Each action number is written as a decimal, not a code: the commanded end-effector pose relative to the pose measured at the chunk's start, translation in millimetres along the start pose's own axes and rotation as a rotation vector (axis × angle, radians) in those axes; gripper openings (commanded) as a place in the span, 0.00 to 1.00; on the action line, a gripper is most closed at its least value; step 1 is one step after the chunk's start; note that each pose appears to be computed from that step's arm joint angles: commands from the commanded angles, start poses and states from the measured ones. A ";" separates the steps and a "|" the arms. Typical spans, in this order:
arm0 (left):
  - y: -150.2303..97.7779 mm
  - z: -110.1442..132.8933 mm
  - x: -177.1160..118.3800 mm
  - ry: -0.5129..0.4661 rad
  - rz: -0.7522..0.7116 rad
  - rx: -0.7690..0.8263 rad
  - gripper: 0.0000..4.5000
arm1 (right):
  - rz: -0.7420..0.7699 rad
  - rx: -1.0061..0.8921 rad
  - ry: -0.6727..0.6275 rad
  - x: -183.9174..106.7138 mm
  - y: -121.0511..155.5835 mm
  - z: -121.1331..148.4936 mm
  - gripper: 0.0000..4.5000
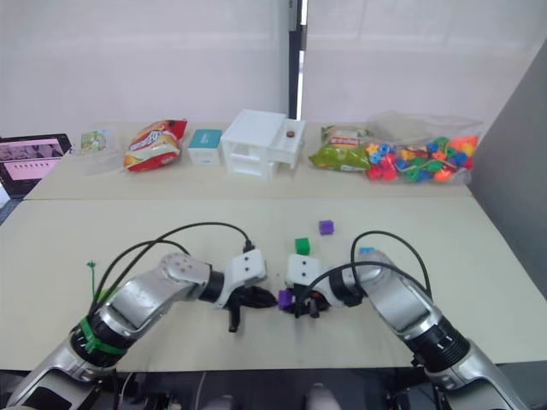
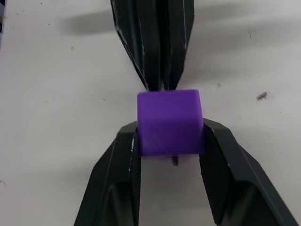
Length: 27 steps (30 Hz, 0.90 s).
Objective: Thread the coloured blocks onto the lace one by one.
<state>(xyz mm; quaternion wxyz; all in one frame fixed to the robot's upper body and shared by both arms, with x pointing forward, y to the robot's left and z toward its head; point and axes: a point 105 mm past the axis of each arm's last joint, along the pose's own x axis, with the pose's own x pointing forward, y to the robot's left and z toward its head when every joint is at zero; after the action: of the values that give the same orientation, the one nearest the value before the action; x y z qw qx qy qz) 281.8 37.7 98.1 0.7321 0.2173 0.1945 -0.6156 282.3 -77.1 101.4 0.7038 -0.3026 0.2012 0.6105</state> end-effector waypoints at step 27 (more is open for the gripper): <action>4.8 -9.3 -20.8 -0.050 0.002 0.103 0.80 | 0.013 -0.047 -0.061 4.8 11.3 16.6 0.27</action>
<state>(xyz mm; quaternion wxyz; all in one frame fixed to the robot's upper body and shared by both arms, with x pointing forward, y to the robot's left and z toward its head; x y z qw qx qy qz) 282.0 53.6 89.6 0.7165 0.2440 0.1561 -0.6346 272.4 -62.4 101.3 0.6989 -0.2931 0.1856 0.6255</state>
